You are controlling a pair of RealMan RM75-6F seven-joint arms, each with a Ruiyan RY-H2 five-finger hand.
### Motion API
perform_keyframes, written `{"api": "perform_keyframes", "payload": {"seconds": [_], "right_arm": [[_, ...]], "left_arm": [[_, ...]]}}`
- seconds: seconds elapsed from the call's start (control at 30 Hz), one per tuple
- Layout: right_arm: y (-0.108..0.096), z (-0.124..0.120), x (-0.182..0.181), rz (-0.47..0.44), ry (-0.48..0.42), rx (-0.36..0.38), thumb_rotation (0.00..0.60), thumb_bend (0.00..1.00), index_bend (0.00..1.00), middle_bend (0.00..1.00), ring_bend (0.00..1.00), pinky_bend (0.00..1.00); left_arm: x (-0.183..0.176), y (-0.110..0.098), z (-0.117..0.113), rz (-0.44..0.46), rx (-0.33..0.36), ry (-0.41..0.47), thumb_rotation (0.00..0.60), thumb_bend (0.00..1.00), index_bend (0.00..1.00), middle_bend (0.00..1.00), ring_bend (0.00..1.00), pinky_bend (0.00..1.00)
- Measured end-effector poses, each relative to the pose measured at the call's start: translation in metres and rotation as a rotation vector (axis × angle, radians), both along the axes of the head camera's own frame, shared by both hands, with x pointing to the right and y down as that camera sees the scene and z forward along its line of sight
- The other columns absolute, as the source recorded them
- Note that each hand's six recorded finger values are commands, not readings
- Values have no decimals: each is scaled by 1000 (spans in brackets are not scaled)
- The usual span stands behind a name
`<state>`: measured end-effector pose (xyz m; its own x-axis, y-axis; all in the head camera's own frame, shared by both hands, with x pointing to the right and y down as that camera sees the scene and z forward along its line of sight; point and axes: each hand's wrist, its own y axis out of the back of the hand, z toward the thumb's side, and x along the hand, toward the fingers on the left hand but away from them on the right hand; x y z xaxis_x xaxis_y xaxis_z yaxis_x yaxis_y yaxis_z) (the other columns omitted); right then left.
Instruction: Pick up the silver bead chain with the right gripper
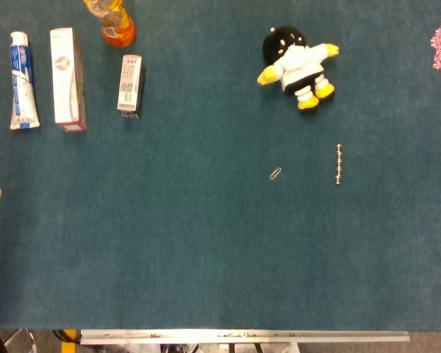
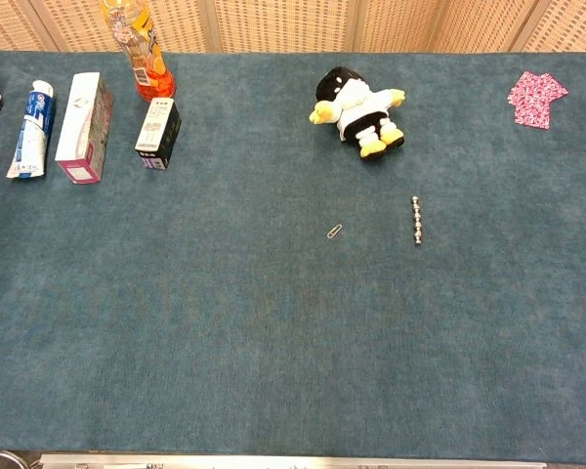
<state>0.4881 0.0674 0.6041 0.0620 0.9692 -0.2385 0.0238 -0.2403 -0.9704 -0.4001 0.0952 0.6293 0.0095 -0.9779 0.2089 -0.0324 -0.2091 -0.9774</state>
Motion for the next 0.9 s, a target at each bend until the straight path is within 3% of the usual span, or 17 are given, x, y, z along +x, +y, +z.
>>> {"api": "perform_keyframes", "payload": {"seconds": [0.3, 0.63, 0.73, 0.83, 0.9], "right_arm": [[-3, -5, -4, -20, -25, 15, 600, 303, 378, 391, 310, 420], [-22, -10, -30, -155, -57, 3, 600, 287, 378, 391, 317, 422], [-30, -7, -41, -202, -57, -22, 600, 178, 378, 401, 373, 537], [-41, -3, -55, -260, -33, -34, 600, 43, 378, 472, 521, 704], [-47, 0, -64, -300, -12, -35, 600, 6, 378, 536, 602, 776]], "left_arm": [[0, 1, -2, 1, 10, 6, 600, 205, 39, 39, 61, 57], [-1, 3, -1, -5, 2, 4, 600, 205, 39, 38, 61, 57], [-1, 3, -2, -5, 3, 7, 600, 205, 39, 39, 61, 57], [-1, 4, -2, -5, 0, 6, 600, 205, 39, 38, 61, 57], [-2, 4, -2, -9, -2, 6, 600, 205, 39, 38, 61, 57]]}}
